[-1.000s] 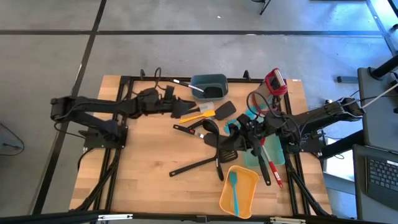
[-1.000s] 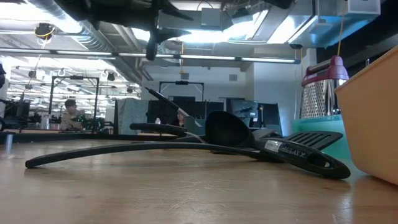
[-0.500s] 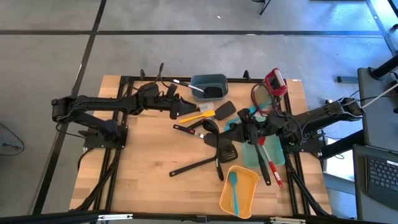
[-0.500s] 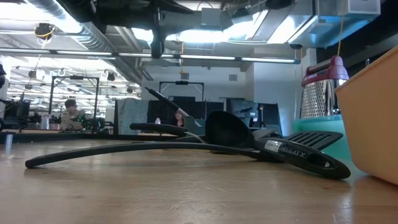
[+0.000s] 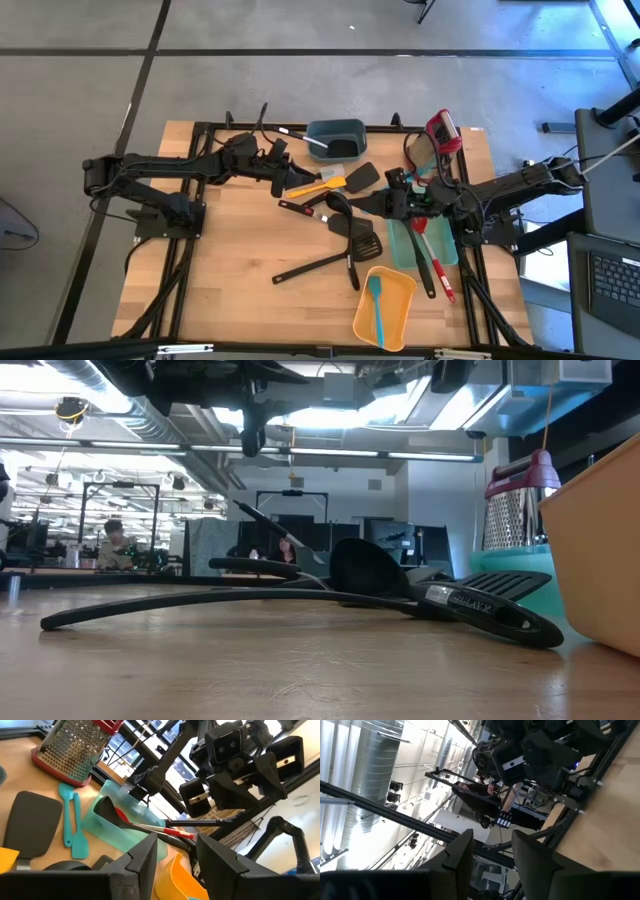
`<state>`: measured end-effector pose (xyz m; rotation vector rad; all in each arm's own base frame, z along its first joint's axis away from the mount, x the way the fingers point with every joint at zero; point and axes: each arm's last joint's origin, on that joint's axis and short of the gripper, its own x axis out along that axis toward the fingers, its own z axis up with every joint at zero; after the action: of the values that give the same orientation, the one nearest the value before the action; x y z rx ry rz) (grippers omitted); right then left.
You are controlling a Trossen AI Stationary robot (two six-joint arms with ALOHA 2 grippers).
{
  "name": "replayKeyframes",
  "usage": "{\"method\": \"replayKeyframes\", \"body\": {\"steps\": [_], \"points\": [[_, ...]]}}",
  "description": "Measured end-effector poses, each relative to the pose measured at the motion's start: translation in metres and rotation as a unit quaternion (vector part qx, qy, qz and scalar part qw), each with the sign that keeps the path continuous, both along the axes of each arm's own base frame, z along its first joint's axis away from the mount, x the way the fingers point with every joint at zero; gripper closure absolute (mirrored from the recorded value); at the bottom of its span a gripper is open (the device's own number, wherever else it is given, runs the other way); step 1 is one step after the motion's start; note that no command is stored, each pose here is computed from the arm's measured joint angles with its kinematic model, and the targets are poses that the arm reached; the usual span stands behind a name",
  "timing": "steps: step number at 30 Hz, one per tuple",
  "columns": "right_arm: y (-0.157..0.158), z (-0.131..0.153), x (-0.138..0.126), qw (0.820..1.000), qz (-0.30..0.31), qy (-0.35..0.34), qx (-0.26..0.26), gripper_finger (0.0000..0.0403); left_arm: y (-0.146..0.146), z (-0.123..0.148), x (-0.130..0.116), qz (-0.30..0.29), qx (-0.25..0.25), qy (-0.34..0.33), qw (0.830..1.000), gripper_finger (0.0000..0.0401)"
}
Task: Pick & Place Kitchen Items
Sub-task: Put the black serving spoon into the green bin
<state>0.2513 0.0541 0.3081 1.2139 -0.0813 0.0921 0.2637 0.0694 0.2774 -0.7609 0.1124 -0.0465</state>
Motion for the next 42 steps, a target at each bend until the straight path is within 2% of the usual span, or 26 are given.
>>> {"method": "replayKeyframes", "body": {"steps": [6,8,10,13,16,22,27,30,36,42], "points": [[-0.002,-0.003,0.001,1.000,-0.004,0.017,0.002,0.0265,0.000,0.000,0.000,-0.001,0.002,0.000,1.000,0.0269],[-0.004,-0.013,0.003,0.998,0.005,0.065,0.020,0.0265,0.001,0.000,0.000,0.000,0.002,0.000,1.000,0.0269],[-0.007,-0.028,0.004,0.988,0.015,0.137,0.064,0.0265,0.002,0.000,-0.001,0.002,0.002,0.000,1.000,0.0269],[-0.006,-0.048,0.006,0.963,0.029,0.244,0.112,0.0265,0.004,0.000,-0.001,0.007,0.002,0.000,1.000,0.0269],[-0.005,-0.055,0.011,0.934,0.044,0.323,0.145,0.0265,0.007,0.000,-0.002,0.012,0.001,0.000,1.000,0.0269],[-0.003,-0.053,0.034,0.888,0.056,0.429,0.152,0.0265,0.007,0.000,-0.002,0.012,0.001,0.001,1.000,0.0269],[-0.003,-0.059,0.055,0.832,0.027,0.535,0.145,0.0265,0.007,0.000,-0.002,0.012,0.001,0.001,1.000,0.0269],[-0.003,-0.065,0.068,0.808,0.014,0.571,0.143,0.0265,0.007,-0.001,-0.002,0.012,0.001,0.002,1.000,0.0269],[-0.003,-0.086,0.096,0.786,0.028,0.603,0.135,0.0265,0.007,-0.001,-0.002,0.011,0.000,0.003,1.000,0.0269],[-0.005,-0.108,0.098,0.742,0.017,0.659,0.123,0.0265,0.007,-0.002,-0.002,0.009,-0.003,0.011,1.000,0.0269]]}}
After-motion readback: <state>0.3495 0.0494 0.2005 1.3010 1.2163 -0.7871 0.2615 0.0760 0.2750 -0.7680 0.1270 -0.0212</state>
